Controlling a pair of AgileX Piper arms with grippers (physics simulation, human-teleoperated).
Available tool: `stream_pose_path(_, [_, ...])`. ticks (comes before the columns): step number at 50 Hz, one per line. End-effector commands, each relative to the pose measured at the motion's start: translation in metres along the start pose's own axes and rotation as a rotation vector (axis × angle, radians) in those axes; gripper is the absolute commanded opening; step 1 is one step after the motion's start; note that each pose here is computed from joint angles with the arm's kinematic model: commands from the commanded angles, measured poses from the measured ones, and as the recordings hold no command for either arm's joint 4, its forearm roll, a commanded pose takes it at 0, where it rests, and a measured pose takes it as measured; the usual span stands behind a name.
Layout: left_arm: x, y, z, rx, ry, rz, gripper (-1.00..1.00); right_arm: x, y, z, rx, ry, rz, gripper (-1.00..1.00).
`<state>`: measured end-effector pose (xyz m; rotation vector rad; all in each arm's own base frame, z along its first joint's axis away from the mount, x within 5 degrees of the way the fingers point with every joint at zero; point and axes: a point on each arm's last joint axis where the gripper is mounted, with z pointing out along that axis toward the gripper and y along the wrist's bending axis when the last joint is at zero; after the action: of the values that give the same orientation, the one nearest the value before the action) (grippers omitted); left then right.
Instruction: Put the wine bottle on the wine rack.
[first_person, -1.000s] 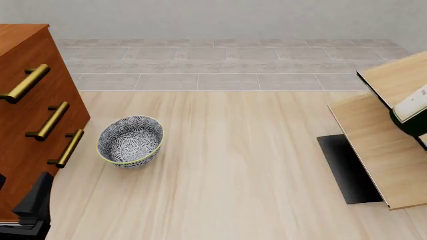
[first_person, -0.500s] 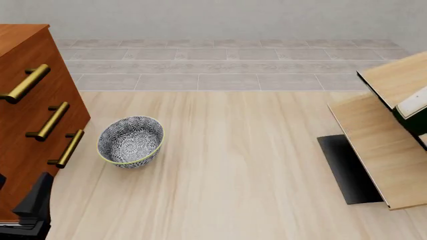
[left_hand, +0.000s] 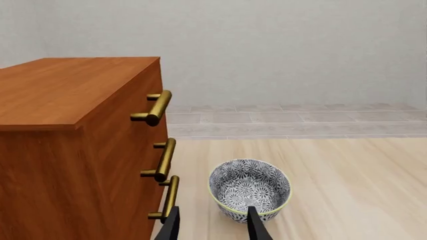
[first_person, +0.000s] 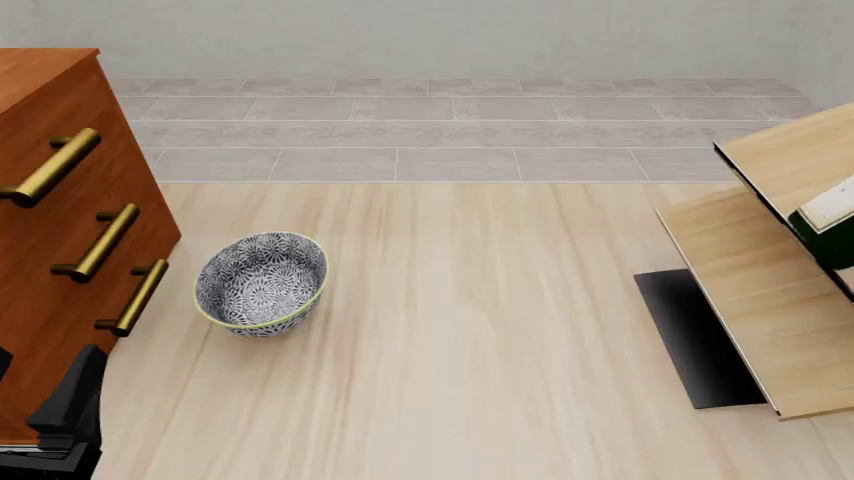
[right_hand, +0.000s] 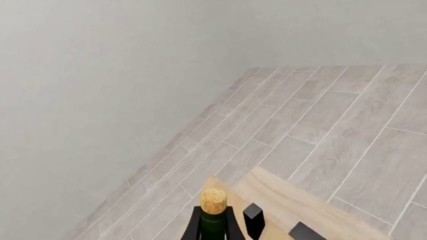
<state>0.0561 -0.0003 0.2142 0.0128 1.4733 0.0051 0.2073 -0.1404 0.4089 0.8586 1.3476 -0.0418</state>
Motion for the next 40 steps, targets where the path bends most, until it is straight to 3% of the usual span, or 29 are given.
stream_pose_path(1, [0.0,0.0,0.0,0.0,0.0,0.001,1.0,0.005,-0.01,0.013,0.038,0.027,-0.142,-1.0])
stream_pose_path(40, [0.0,0.0,0.0,-0.003,0.002,0.001,1.0,0.007,-0.035,0.04,0.122,0.04,-0.142,-1.0])
